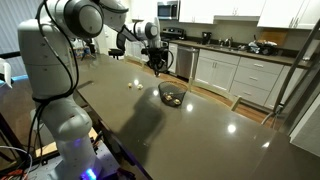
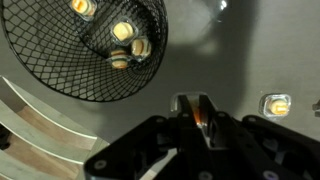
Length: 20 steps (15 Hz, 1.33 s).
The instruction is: Put a small packet inside the basket
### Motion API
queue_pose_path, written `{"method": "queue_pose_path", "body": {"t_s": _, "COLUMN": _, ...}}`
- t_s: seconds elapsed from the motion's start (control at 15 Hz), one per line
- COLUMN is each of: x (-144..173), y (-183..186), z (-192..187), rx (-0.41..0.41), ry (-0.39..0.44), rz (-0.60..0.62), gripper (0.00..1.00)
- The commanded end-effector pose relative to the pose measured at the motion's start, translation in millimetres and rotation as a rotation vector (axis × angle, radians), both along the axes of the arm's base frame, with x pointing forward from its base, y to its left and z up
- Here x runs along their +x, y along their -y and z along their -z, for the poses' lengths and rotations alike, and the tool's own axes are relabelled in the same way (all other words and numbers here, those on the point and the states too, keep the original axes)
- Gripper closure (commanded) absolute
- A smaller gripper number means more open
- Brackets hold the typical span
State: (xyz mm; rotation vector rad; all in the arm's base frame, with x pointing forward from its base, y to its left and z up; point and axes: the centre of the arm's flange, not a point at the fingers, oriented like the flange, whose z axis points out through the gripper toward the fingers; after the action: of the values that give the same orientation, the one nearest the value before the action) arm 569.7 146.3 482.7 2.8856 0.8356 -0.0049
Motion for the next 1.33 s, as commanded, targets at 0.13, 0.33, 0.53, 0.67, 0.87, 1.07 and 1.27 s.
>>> {"method": "queue_pose_path", "body": {"t_s": 0.13, "x": -8, "y": 37, "z": -26, "rx": -0.037, "ry": 0.047, "rz": 0.053, "gripper": 0.92}}
{"method": "queue_pose_path", "body": {"t_s": 0.33, "x": -4, "y": 56, "z": -23, "rx": -0.042, "ry": 0.042, "rz": 0.094, "gripper": 0.92}}
{"method": "queue_pose_path", "body": {"t_s": 0.53, "x": -2, "y": 73, "z": -19, "rx": -0.036, "ry": 0.011, "rz": 0.139, "gripper": 0.92}}
{"method": "queue_pose_path", "body": {"t_s": 0.67, "x": -3, "y": 84, "z": -17, "rx": -0.043, "ry": -0.012, "rz": 0.18, "gripper": 0.92}}
{"method": "queue_pose_path", "body": {"t_s": 0.87, "x": -6, "y": 95, "z": -16, "rx": -0.056, "ry": -0.048, "rz": 0.237, "gripper": 0.61}}
{"method": "queue_pose_path", "body": {"t_s": 1.07, "x": -9, "y": 98, "z": -15, "rx": -0.057, "ry": -0.063, "rz": 0.261, "gripper": 0.47}}
{"method": "queue_pose_path", "body": {"t_s": 1.27, "x": -8, "y": 102, "z": -15, "rx": -0.055, "ry": -0.06, "rz": 0.275, "gripper": 0.29}}
